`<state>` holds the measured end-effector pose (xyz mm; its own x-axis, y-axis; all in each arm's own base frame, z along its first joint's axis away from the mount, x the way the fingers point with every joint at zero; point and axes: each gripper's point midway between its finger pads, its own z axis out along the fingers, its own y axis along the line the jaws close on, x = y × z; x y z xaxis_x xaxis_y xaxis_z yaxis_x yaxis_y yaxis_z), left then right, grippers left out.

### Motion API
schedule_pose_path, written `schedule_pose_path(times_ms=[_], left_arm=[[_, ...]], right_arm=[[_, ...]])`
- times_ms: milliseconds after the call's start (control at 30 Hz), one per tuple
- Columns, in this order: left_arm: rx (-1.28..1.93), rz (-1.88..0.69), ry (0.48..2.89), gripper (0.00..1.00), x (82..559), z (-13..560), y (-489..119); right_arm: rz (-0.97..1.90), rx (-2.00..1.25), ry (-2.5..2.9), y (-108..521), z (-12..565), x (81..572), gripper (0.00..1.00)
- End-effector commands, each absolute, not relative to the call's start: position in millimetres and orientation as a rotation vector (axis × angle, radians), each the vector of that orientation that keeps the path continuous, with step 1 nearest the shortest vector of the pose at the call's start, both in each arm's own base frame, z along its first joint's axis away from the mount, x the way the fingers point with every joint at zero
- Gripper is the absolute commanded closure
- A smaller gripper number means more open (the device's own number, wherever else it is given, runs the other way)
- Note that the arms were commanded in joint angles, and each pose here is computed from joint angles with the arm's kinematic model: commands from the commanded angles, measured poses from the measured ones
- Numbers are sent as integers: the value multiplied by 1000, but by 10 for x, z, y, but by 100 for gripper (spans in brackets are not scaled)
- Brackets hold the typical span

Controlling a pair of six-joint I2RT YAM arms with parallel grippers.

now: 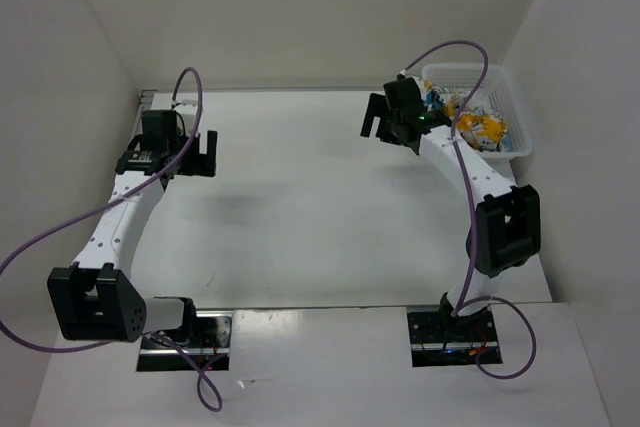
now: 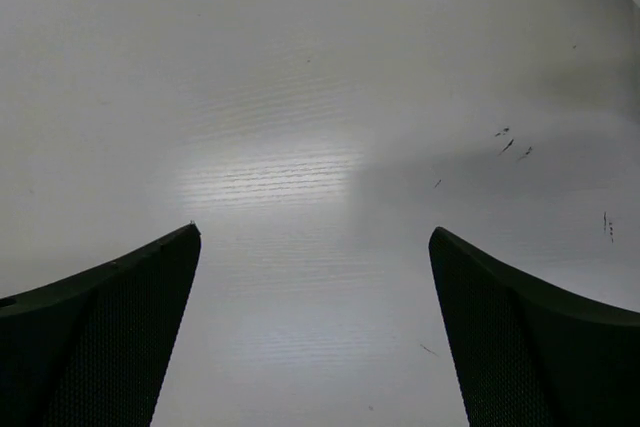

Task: Fold and stack the shorts
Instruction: Grab the shorts from the pile

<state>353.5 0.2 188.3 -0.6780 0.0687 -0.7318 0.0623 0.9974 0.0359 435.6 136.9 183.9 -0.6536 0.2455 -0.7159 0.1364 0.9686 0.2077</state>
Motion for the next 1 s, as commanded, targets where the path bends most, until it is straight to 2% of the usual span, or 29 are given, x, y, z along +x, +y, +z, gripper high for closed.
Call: schedule_pose_path(times_ms=[0,200,367,467,500,633,733,800,833,900,967], left_arm=[[119,-41,2280,1,3567,2004,-83],[164,-123,2301,1,3692,1984,-235],[149,-84,2269,1,3830,2244,-183],[143,-70,2269,1,3875,2316,-161],[143,-71,2279,1,3887,2278,-162],[136,-57,2277,1,3917,2292,-140],[141,-48,2288,1,3929,2252,-155],[155,-32,2268,1,3961,2309,-210],[155,-32,2259,1,3974,2347,-210],[165,-36,2249,1,3985,2385,-248],[170,-47,2248,1,3983,2385,-264]], right_arm=[[185,291,2246,1394,2002,4474,0],[85,343,2133,1083,2272,4400,0],[94,377,2019,689,2562,4328,0],[121,590,1966,93,2696,4319,2],[110,723,1932,-341,2713,4301,3],[96,820,1925,-803,2663,4344,3],[77,918,1937,-1045,2508,4477,20],[84,961,1984,-1132,2319,4576,26],[85,984,1972,-1205,2350,4668,26],[81,1007,2041,-1235,2022,4835,26],[103,1020,2031,-1253,2005,4999,22]])
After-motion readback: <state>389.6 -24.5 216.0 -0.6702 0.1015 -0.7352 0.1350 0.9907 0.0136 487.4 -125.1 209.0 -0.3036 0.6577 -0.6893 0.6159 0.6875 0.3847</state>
